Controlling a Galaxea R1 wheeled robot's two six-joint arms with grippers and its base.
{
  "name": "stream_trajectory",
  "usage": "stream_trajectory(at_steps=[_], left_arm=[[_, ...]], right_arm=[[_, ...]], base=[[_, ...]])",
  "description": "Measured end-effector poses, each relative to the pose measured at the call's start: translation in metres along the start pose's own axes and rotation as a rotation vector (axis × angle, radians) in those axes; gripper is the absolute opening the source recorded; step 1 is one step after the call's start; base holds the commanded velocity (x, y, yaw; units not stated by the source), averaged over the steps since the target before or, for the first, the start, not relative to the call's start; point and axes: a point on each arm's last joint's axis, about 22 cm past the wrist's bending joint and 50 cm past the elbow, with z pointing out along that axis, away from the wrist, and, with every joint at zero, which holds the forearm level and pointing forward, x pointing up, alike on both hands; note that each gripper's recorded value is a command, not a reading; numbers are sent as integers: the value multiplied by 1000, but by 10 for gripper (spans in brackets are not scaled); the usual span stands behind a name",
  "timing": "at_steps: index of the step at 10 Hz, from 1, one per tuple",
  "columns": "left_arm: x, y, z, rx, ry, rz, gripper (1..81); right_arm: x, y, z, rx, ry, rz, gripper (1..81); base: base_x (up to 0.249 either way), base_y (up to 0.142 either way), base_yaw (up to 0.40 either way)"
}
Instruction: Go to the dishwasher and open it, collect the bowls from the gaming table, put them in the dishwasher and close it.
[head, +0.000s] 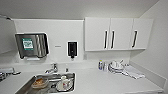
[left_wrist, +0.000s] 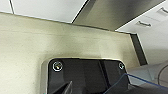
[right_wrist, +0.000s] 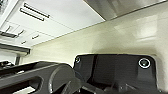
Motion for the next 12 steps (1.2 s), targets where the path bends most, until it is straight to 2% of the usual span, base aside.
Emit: stream_trajectory(at_steps=[1,2,4,6,7,8,9,11,12], left_arm=[[7,-3,-2,-3,2,-9,811],[14,1,-4,-18,7,-17,811],[41,10,-20,-55,52,-22,811],[71,5,-50,-64,105,-9,811],[79,13,-62,-83,118,-10,811],[85,26,-73,-114,129,-10,811],[92,34,-84,-131,133,-9,811],[107,27,-103,-123,145,-2,811],[115,26,-107,-125,150,-2,811]], right_arm=[[15,3,-4,-3,6,-3,811],[24,3,-6,1,5,-1,811],[55,-5,-12,17,44,-31,811],[69,4,-14,7,64,-47,811],[72,5,-11,9,63,-53,811],[76,10,-10,5,61,-52,811],[78,19,-10,-7,50,-29,811],[97,33,-5,-19,49,6,811],[106,34,1,-12,46,17,811]], base=[[0,0,0],[0,0,0],[0,0,0],[0,0,0],[0,0,0],[0,0,0],[0,0,0],[0,0,0],[0,0,0]])
